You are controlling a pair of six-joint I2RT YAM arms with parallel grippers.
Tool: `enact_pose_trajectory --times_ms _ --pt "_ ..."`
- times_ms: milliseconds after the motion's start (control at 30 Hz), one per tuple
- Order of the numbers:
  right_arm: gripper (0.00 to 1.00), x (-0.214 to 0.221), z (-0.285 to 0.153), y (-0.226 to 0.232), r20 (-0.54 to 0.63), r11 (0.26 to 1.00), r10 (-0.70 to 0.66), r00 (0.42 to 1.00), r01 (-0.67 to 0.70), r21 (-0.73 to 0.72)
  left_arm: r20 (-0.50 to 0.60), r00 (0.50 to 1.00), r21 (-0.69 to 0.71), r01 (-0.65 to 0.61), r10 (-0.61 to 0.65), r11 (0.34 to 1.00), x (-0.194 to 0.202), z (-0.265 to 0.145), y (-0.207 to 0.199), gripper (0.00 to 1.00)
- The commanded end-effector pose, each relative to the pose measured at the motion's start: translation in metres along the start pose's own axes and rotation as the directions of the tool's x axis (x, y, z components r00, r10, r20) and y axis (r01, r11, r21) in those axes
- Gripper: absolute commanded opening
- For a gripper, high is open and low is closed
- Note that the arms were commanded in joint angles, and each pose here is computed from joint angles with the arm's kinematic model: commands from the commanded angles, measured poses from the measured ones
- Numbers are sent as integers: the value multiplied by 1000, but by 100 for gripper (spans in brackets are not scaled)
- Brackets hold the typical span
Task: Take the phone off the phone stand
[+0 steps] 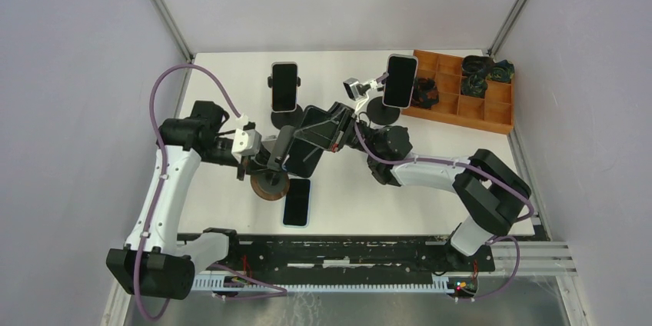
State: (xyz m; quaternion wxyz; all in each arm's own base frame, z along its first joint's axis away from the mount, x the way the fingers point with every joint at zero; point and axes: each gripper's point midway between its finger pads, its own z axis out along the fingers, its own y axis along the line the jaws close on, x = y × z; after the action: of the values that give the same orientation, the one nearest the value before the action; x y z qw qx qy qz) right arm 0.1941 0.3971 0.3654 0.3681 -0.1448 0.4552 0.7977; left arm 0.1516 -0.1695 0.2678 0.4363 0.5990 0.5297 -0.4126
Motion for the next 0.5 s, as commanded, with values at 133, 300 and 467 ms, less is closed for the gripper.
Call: enact_pose_trajectory --times_ms 133,300,467 --pt "21 -39 -14 35 129 996 5 992 6 -84 32 994 -17 -100 100 995 -9 -1 5 2" --pt "25 -53 -33 39 171 998 -16 985 25 -52 28 995 -20 -99 100 995 -6 0 9 2" --pt "25 -55 -38 45 179 998 -22 984 32 -52 29 996 -31 -83 84 996 -3 -1 16 2"
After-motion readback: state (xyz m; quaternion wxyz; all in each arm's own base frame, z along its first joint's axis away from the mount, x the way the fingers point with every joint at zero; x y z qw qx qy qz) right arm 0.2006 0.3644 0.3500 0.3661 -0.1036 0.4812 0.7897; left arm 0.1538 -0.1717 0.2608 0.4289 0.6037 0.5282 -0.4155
